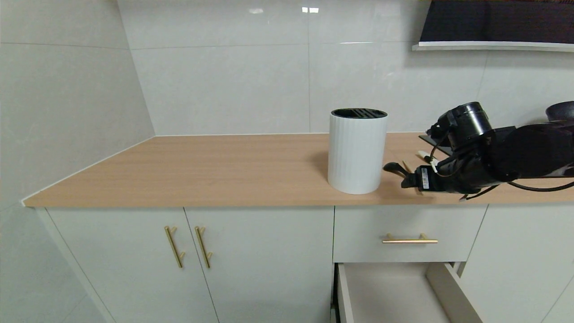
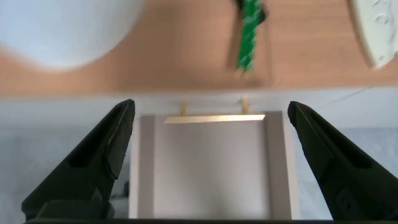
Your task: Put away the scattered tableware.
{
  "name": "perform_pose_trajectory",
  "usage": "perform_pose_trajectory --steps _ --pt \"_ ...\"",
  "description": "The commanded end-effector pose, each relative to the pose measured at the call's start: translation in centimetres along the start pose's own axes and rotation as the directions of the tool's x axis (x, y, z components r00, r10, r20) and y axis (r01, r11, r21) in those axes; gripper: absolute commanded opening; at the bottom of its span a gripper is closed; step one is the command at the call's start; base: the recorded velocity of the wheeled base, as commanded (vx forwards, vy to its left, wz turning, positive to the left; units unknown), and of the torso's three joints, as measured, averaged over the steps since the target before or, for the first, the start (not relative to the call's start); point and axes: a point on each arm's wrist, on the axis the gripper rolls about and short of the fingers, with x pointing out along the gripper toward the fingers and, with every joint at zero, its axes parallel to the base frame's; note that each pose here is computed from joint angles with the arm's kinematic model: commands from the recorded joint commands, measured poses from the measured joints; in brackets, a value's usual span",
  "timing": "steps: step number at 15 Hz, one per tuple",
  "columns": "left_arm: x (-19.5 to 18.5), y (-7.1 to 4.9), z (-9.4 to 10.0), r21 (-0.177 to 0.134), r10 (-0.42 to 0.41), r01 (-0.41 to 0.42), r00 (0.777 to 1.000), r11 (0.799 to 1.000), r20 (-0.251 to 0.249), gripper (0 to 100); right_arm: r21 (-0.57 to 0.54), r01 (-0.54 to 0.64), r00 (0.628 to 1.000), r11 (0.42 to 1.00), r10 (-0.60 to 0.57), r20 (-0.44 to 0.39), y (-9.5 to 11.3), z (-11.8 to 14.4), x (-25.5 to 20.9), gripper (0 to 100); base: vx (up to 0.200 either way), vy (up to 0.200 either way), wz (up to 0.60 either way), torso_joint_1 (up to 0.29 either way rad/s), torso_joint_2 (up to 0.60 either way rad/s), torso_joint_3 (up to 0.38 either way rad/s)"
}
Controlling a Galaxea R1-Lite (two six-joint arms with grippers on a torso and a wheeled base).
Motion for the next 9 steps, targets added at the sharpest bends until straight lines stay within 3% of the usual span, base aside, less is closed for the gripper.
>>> perform_pose_trajectory --steps 1,4,9 --pt "0.0 0.0 0.0 0.000 0.001 -0.001 1.000 1.000 0.000 100 0.004 0.034 0.999 0.999 -0.034 -0.020 0.0 -0.5 2.9 100 0.000 0.000 0.00 0.000 0.00 0.000" --pt "0.0 0.0 0.0 0.000 0.001 -0.001 1.000 1.000 0.000 100 0.032 0.094 0.995 0.995 -0.095 0.030 -0.5 -0.1 4.2 100 0.000 0.000 0.00 0.000 0.00 0.000" --pt "0.0 0.0 0.0 0.000 0.001 -0.001 1.000 1.000 0.000 100 0.048 0.104 0.994 0.993 -0.106 0.028 -0.8 0.0 5.0 100 0.000 0.000 0.00 0.000 0.00 0.000"
